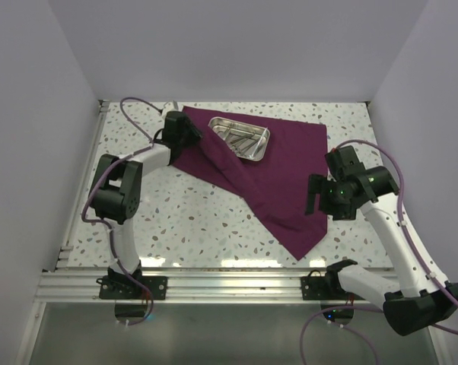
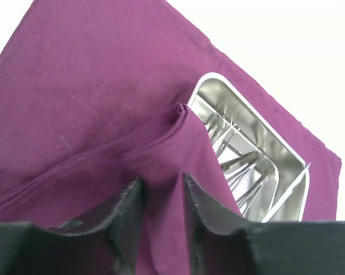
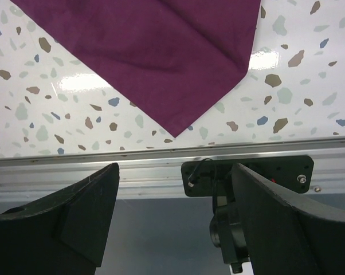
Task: Open and lay out the surgical kit
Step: Open the surgical kit at the center of the board.
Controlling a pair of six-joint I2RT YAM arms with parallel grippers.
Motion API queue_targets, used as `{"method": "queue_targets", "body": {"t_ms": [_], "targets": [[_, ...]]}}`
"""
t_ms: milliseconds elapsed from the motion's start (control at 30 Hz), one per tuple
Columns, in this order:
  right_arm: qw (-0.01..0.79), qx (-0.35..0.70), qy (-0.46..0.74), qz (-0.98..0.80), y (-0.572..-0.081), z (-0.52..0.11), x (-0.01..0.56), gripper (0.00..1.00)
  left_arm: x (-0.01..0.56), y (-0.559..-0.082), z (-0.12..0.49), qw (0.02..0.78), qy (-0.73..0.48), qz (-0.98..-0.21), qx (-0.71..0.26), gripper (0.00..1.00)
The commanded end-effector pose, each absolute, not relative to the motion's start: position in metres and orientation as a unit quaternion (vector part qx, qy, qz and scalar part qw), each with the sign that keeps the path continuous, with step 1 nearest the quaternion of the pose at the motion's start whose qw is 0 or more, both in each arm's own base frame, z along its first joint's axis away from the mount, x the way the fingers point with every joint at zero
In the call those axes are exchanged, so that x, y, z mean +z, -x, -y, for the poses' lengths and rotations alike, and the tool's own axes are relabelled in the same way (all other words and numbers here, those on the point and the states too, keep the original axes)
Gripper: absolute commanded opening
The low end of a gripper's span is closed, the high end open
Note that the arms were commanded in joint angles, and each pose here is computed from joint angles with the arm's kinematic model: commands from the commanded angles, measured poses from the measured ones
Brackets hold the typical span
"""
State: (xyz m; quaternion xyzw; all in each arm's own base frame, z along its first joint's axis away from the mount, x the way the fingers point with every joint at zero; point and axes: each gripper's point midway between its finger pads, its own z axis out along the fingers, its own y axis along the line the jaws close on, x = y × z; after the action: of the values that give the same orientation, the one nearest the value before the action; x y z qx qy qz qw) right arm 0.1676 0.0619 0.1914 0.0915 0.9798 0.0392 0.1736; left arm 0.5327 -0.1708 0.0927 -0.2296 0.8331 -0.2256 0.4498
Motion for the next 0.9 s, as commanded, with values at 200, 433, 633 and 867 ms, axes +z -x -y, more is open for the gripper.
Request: {"method": "queue_targets", "body": {"t_ms": [200,433,633,867], "targets": [[0.173,0.029,-0.082,-0.981,-0.164,-0.058,0.186,0.82,0.124,-0.536,0.170,0.472,0.202,-0.826,-0.232,0.00],[0.177,0.028,-0.079,-0.981,-0.167,-0.058,0.183,0.82,0.127,-0.533,0.176,0.466,0.176,-0.833,-0.239,0.00],[0.194,0.041,-0.072,-0.977,-0.189,-0.066,0.183,0.82,0.130,-0.464,0.166,0.406,0.174,-0.869,-0.223,0.00],[0.187,0.065,-0.050,-0.979,-0.227,-0.088,0.165,0.82,0.137,-0.340,0.123,0.321,0.183,-0.916,-0.158,0.00]]}}
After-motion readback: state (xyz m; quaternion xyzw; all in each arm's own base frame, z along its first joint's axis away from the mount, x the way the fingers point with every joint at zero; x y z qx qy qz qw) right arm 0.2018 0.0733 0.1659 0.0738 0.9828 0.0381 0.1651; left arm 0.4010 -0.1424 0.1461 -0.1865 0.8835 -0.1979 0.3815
